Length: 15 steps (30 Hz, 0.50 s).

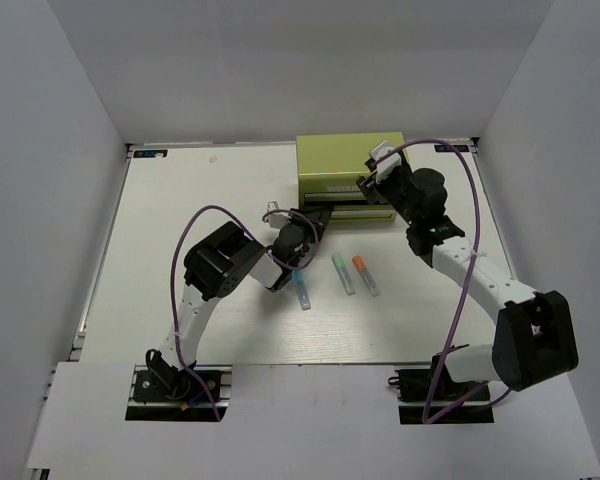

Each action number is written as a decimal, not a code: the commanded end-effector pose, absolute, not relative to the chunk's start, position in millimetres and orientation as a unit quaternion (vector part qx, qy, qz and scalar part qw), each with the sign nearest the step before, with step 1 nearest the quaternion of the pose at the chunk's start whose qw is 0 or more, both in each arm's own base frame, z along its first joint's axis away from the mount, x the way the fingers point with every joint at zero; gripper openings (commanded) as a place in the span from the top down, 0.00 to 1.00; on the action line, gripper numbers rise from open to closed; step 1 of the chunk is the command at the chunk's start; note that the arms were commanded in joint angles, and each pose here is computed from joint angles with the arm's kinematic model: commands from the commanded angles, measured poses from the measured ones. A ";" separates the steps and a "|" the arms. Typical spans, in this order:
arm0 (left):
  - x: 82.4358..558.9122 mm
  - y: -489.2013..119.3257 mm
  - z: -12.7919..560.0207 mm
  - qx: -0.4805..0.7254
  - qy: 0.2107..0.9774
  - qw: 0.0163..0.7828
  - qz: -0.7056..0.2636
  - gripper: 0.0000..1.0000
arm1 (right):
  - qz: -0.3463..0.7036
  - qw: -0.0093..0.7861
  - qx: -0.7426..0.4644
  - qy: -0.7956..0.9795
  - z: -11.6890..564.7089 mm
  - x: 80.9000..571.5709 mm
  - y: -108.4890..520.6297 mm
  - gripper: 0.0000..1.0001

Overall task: Sort the stationery into containers
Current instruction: Open the drawer in the storage box.

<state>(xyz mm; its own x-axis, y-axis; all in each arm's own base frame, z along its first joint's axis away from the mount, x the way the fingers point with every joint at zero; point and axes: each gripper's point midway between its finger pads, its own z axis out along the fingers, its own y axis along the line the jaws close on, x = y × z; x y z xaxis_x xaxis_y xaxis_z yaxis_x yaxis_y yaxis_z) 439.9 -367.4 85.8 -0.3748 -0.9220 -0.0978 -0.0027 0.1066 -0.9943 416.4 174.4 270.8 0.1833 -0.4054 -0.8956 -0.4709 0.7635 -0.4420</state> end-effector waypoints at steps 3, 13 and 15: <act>429.3 -363.4 71.1 -0.354 0.656 0.412 -0.524 1.00 | 0.026 0.707 -0.323 0.629 298.1 428.3 173.8 0.29; 402.1 -367.7 66.8 -0.326 0.682 0.377 -0.534 1.00 | 0.026 0.697 -0.320 0.641 292.1 434.4 172.3 0.29; 396.7 -370.5 72.8 -0.313 0.686 0.371 -0.543 1.00 | 0.024 0.698 -0.318 0.641 293.5 434.8 170.9 0.29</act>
